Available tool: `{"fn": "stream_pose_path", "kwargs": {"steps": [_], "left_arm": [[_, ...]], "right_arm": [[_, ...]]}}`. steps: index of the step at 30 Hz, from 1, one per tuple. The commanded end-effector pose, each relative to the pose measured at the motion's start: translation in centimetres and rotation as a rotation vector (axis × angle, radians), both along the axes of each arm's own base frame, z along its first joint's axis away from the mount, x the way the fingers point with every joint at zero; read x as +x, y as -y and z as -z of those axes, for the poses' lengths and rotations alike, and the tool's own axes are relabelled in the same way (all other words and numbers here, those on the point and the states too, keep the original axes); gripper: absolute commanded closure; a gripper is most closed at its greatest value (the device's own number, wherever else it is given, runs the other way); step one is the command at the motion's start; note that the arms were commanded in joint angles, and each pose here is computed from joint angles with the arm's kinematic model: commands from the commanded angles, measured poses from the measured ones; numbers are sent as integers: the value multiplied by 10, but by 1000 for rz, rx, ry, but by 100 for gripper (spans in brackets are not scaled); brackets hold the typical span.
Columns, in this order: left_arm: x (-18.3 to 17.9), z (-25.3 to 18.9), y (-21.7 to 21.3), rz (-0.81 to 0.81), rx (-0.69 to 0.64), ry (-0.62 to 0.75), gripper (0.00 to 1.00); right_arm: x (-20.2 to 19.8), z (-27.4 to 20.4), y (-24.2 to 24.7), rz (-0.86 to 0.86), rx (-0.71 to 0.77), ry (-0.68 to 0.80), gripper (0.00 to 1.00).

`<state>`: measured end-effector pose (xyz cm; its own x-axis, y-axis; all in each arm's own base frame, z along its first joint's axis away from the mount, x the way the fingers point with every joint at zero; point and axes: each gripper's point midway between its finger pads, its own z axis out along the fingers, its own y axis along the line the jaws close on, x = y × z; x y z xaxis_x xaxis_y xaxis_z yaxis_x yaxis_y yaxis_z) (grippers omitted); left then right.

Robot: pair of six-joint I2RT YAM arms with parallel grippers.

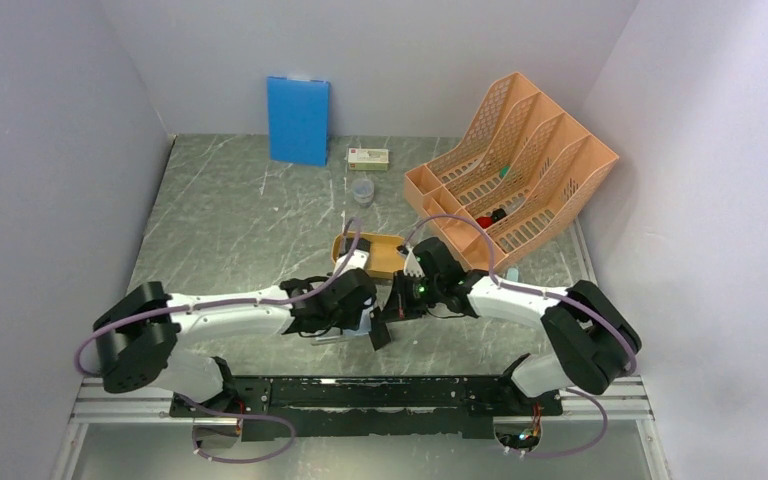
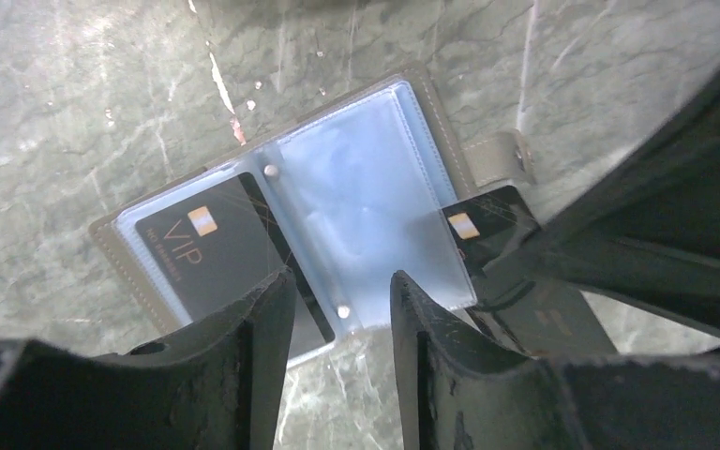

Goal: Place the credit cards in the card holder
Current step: Turn over the card slot in the card holder.

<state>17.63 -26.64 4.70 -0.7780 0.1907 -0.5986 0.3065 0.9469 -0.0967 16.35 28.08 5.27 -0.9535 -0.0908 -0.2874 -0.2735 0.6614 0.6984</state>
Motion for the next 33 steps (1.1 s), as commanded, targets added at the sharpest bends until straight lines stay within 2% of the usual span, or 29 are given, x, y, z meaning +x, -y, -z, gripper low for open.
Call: {"fn": "stream_pose_path", "kwargs": {"steps": [1, 12, 19, 24, 28, 31, 33], "left_arm": [[-4, -28, 1, -7, -62, 8, 52], [-4, -42, -37, -136, -98, 79, 51], [-3, -49, -34, -156, -207, 108, 52], [0, -40, -32, -167, -198, 103, 53], [7, -22, -39, -214, -141, 85, 60], [10, -11, -49, -265, -117, 59, 71], [13, -9, -58, -304, -119, 54, 75]], "right_arm": [[5, -11, -16, -24, 50, 25, 100], [7, -19, -47, -74, 68, 41, 100], [12, -5, -69, -94, 35, 21, 100], [13, 2, -79, -111, 27, 4, 100], [11, -7, -76, -109, 32, 25, 100], [12, -19, -68, -89, 31, 57, 100], [18, -27, -61, -52, 36, 85, 100]]}}
